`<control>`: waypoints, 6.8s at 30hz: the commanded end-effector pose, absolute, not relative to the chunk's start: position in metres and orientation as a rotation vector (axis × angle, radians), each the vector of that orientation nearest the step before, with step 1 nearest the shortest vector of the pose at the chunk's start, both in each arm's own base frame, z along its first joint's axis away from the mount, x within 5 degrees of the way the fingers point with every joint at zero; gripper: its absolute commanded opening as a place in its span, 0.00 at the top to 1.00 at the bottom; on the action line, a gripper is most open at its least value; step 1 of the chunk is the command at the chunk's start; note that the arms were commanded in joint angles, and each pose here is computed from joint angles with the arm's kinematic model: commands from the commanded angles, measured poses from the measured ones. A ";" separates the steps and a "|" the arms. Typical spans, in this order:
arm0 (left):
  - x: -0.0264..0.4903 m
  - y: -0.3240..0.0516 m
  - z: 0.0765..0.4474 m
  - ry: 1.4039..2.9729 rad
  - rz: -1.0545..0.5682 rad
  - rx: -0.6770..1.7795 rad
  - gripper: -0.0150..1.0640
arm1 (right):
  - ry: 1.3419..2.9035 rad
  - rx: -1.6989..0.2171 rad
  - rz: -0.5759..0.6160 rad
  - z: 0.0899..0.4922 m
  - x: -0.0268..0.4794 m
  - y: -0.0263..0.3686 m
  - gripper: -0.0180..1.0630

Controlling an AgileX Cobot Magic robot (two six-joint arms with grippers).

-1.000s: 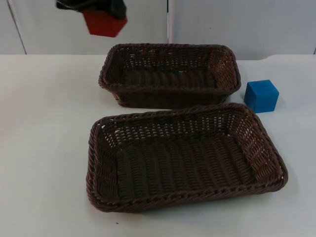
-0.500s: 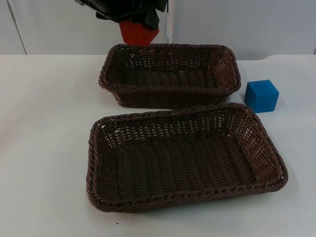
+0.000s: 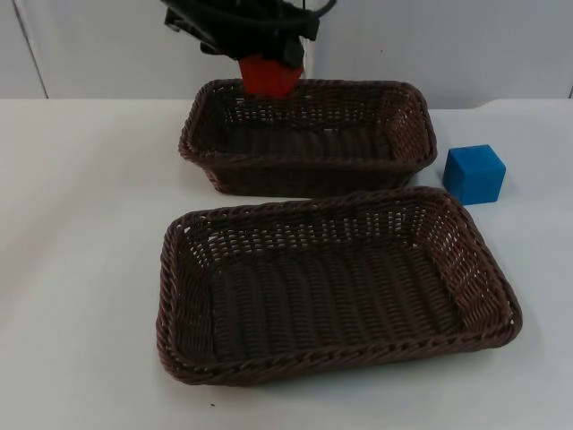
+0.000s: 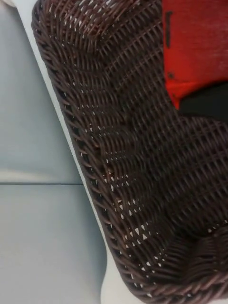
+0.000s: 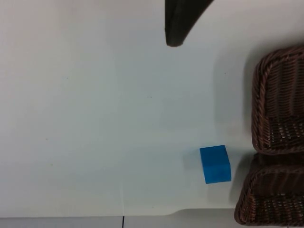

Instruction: Pick up one cube with the left hand and place it into the upper basket. Pick up one cube with the right hand and place it into the lower basket.

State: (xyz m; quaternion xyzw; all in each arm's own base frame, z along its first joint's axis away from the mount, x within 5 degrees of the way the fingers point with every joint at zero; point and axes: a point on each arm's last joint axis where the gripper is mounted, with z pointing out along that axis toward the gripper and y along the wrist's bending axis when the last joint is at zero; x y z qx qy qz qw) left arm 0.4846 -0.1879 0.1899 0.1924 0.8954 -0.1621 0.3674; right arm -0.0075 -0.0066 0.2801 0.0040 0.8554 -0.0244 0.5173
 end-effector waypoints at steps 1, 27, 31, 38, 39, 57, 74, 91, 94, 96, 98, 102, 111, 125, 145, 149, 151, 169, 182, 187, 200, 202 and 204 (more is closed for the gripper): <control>0.491 -0.194 0.185 2.281 -0.435 0.473 0.99 | 2.046 0.015 -0.068 0.280 -0.007 -0.007 0.01; 0.514 -0.201 0.104 2.345 -0.447 0.401 0.99 | 2.046 0.014 -0.066 0.280 -0.007 -0.007 0.01; 0.512 -0.201 0.103 2.362 -0.459 0.406 0.99 | 2.046 0.014 -0.066 0.280 -0.007 -0.007 0.01; 0.510 -0.202 0.102 2.383 -0.472 0.417 0.75 | 2.046 0.014 -0.066 0.280 -0.007 -0.007 0.01; 0.510 -0.202 0.102 2.383 -0.472 0.417 0.75 | 2.046 0.014 -0.066 0.280 -0.007 -0.007 0.01; 0.498 -0.198 0.237 2.142 -0.510 0.406 0.09 | 2.046 0.014 -0.064 0.280 -0.007 -0.007 0.01; 0.461 -0.187 0.332 2.041 -0.481 0.515 0.09 | 2.046 0.014 -0.064 0.280 -0.007 -0.007 0.01; 0.434 -0.147 0.353 2.134 -0.422 0.451 0.09 | 2.046 0.014 -0.064 0.280 -0.007 -0.007 0.01; 0.418 -0.140 0.357 2.111 -0.399 0.429 0.09 | 2.046 0.014 -0.064 0.280 -0.007 -0.007 0.01; 0.406 -0.136 0.363 2.082 -0.392 0.409 0.09 | 2.046 0.014 -0.064 0.280 -0.007 -0.007 0.01; 0.400 -0.134 0.364 2.080 -0.389 0.404 0.09 | 2.046 0.014 -0.064 0.280 -0.007 -0.007 0.01; 0.373 -0.125 0.373 2.055 -0.376 0.391 0.09 | 2.046 0.014 -0.064 0.280 -0.007 -0.007 0.01; 0.329 -0.110 0.384 2.013 -0.348 0.384 0.09 | 2.046 0.014 -0.064 0.280 -0.007 -0.007 0.01; 0.268 -0.092 0.391 1.975 -0.351 0.371 0.09 | 2.046 0.014 -0.061 0.280 -0.007 -0.006 0.01; 0.134 -0.056 0.358 1.944 -0.360 0.409 0.09 | 2.046 0.014 -0.059 0.280 -0.007 -0.006 0.01; 0.107 -0.050 0.351 1.953 -0.364 0.447 0.09 | 2.046 0.014 -0.059 0.280 -0.007 -0.006 0.01; 0.102 -0.049 0.349 1.958 -0.363 0.455 0.09 | 2.046 0.014 -0.059 0.280 -0.007 -0.006 0.01; 0.082 -0.039 0.318 2.004 -0.301 0.460 0.09 | 2.046 0.014 -0.057 0.280 -0.007 -0.006 0.01; 0.082 -0.039 0.316 2.010 -0.301 0.461 0.09 | 2.046 0.014 -0.057 0.280 -0.007 -0.006 0.01; 0.083 -0.039 0.316 2.010 -0.294 0.464 0.09 | 2.046 0.014 -0.057 0.280 -0.007 -0.006 0.01; 0.082 -0.039 0.316 2.012 -0.296 0.464 0.09 | 2.038 0.014 -0.055 0.281 -0.007 -0.006 0.01; 0.082 -0.039 0.316 2.012 -0.296 0.464 0.09 | 2.034 0.014 -0.057 0.282 -0.008 -0.006 0.01; 0.082 -0.039 0.316 2.012 -0.298 0.463 0.09 | 2.023 0.014 -0.057 0.284 -0.008 -0.006 0.01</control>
